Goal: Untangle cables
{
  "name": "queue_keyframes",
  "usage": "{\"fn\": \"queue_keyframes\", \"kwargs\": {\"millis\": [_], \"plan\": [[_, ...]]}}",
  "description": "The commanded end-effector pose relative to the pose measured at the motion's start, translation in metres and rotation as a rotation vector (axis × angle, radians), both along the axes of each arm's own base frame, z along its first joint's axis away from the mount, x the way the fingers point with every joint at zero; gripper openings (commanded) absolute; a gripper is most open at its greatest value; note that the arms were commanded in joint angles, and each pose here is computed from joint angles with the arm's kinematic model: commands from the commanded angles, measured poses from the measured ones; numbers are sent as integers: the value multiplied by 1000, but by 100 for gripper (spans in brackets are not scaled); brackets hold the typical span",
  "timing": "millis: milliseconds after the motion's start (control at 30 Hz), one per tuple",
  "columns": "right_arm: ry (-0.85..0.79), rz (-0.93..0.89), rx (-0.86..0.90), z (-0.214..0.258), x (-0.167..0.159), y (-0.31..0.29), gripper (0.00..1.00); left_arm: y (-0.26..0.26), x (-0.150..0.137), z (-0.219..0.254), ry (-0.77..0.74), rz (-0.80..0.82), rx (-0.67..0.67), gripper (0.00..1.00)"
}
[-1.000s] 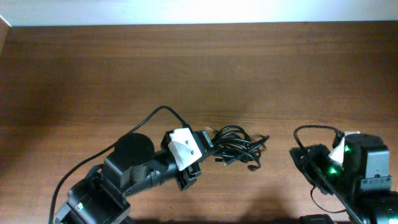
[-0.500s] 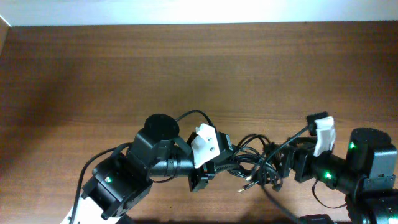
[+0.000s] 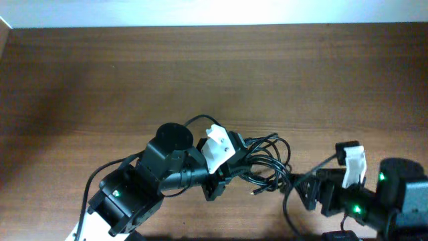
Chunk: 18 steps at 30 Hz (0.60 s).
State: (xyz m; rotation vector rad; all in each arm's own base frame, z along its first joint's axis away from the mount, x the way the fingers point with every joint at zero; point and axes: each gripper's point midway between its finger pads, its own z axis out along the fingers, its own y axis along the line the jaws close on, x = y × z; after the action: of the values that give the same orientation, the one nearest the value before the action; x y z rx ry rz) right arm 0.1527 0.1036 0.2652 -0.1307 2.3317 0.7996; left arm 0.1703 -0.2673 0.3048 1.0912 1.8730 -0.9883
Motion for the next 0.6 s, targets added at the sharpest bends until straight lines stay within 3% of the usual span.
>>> {"fn": "queue_keyframes", "kwargs": {"millis": [0, 100, 267, 300, 400, 433, 500, 533, 567], "plan": [[-92, 123, 42, 16, -15, 15, 84, 1, -1, 14, -4, 14, -38, 0], [-108, 135, 45, 18, -16, 16, 84, -1, -5, 17, 56, 15, -66, 0], [63, -297, -56, -11, 3, -39, 84, -11, -78, 49, -42, -487, -233, 0], [118, -375, -84, -21, -2, -50, 84, -10, -80, 50, -43, -496, -237, 0], [267, -635, -165, -45, -21, -88, 84, -10, -61, 34, -31, -370, -158, 0], [285, -646, -159, -47, -23, -88, 84, -1, -31, 8, 41, -148, -36, 0], [261, -550, -133, -43, -20, -74, 84, 11, -10, -10, 84, 25, 51, 0], [206, -412, -104, -34, -15, -56, 84, 14, -6, -13, 78, 51, 68, 0], [81, -131, -32, -13, -14, -18, 84, 14, -5, -14, 77, 58, 72, 0]]}}
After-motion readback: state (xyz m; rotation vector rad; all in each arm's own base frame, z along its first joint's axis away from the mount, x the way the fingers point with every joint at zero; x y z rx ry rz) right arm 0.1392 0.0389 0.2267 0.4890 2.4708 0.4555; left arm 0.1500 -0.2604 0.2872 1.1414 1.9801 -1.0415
